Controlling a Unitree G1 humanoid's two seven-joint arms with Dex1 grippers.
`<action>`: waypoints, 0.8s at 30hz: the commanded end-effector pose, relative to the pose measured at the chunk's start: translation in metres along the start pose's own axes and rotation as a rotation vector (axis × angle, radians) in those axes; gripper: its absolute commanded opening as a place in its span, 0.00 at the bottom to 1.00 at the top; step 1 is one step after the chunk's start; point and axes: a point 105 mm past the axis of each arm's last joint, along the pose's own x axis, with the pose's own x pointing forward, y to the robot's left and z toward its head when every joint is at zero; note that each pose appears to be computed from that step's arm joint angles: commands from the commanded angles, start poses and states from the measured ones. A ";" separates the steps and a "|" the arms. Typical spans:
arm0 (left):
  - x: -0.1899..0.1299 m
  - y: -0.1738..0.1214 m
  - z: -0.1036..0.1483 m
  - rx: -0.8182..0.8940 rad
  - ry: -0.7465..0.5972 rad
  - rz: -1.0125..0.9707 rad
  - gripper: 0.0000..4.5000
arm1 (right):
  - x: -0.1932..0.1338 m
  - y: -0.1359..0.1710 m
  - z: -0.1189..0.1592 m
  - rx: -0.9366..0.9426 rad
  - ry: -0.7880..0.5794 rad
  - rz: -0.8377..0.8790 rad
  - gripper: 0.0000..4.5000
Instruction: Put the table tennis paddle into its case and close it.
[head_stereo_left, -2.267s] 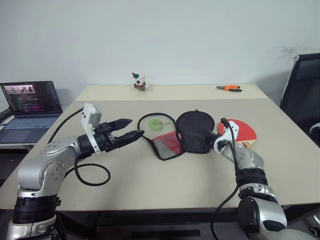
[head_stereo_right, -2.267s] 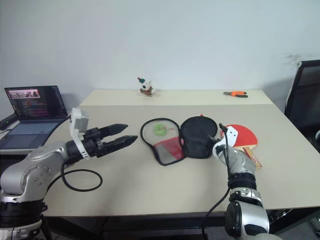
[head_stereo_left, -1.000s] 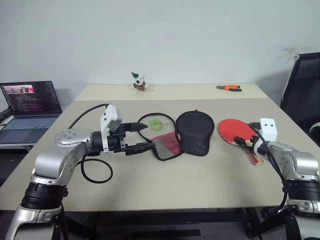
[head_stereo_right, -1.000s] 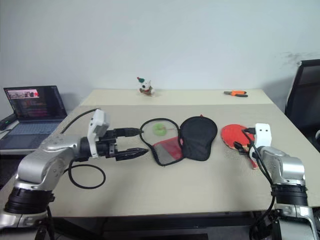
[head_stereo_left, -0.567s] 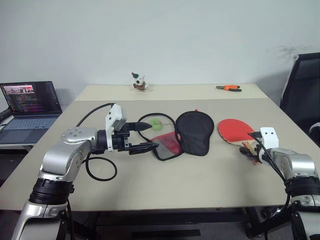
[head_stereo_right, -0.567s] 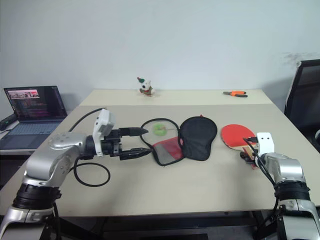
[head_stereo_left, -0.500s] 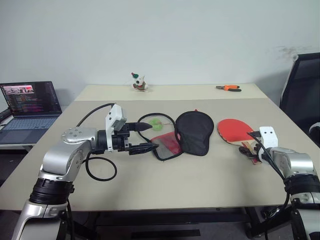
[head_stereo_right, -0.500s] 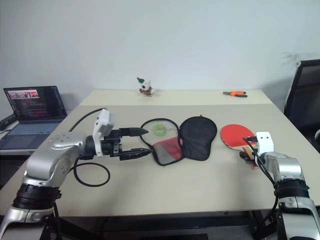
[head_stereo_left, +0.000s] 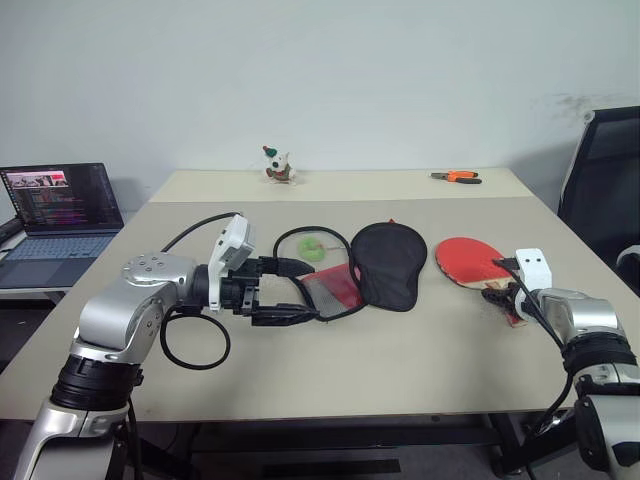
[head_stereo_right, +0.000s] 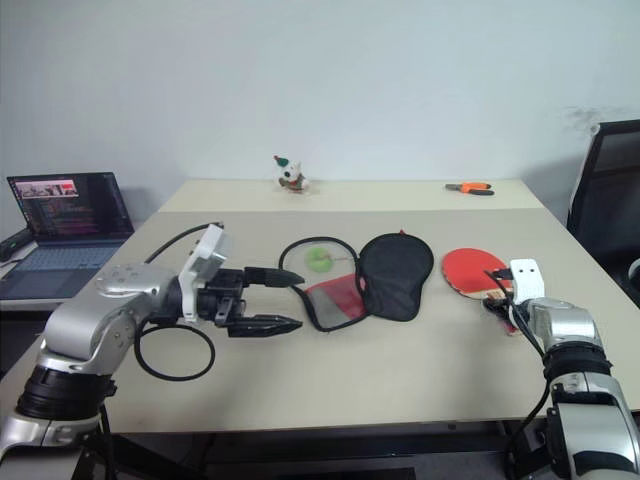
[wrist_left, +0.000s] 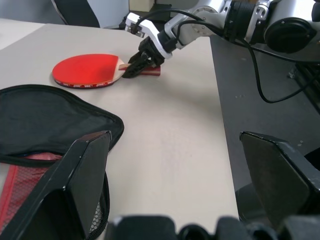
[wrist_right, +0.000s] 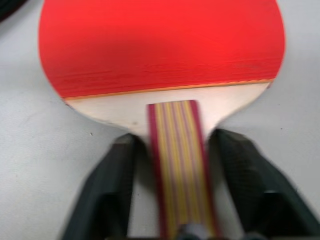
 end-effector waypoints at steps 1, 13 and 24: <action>-0.001 -0.005 0.008 0.048 0.006 -0.016 1.00 | -0.001 -0.006 0.004 0.038 -0.016 -0.056 0.25; -0.010 -0.012 0.003 0.029 0.008 0.039 1.00 | -0.040 0.068 0.090 0.123 -0.277 0.032 0.24; -0.022 -0.009 0.002 0.003 -0.027 0.166 1.00 | -0.027 0.168 0.072 0.202 -0.234 0.146 0.24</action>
